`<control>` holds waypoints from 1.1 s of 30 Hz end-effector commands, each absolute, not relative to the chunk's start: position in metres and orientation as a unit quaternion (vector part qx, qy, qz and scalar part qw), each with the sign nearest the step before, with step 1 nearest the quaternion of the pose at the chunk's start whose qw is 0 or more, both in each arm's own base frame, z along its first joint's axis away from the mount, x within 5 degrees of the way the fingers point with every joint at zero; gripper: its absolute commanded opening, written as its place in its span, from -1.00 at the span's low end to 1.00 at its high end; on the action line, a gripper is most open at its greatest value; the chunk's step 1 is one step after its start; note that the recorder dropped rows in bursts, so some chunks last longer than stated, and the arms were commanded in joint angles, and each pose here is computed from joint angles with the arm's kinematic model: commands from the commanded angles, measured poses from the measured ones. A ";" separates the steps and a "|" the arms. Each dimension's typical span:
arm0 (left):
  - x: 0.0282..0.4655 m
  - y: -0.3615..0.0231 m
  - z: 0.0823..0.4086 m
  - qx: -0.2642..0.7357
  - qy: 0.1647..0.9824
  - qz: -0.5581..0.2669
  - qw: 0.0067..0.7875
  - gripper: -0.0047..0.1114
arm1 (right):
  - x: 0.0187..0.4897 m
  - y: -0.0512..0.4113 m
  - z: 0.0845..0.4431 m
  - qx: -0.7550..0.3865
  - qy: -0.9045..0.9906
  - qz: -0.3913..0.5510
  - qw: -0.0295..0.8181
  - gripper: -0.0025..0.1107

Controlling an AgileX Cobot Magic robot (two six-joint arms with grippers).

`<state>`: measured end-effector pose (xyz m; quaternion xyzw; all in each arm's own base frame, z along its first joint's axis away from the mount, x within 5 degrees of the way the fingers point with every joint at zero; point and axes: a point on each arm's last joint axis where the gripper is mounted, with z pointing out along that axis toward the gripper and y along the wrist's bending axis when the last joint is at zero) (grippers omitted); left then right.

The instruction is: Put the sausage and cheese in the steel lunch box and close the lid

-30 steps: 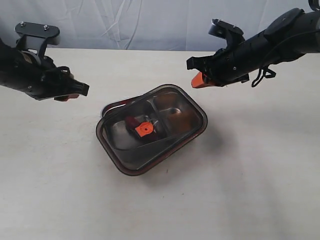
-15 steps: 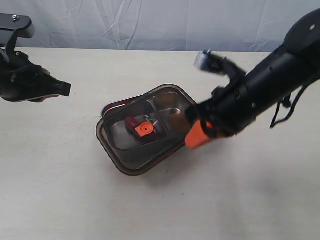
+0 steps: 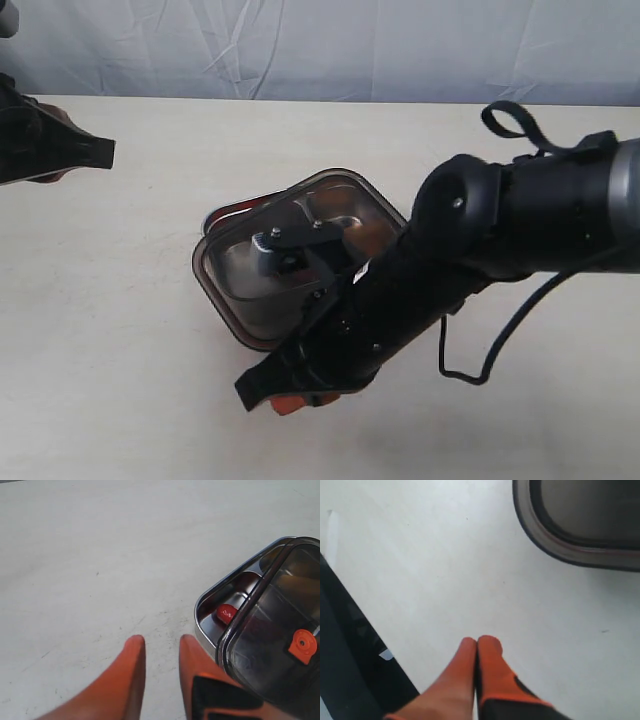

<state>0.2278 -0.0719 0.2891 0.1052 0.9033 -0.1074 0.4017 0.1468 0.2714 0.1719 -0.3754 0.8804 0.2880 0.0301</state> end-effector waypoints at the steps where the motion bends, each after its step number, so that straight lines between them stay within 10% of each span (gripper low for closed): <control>1: 0.226 -0.070 0.290 0.099 0.903 -0.109 0.404 -0.51 | 0.143 0.280 0.157 -0.372 0.886 0.274 0.035 -0.97; 33: 0.226 -0.070 0.290 0.098 0.902 -0.110 0.405 -0.51 | 0.168 0.301 0.148 -0.340 0.891 0.250 0.168 -0.97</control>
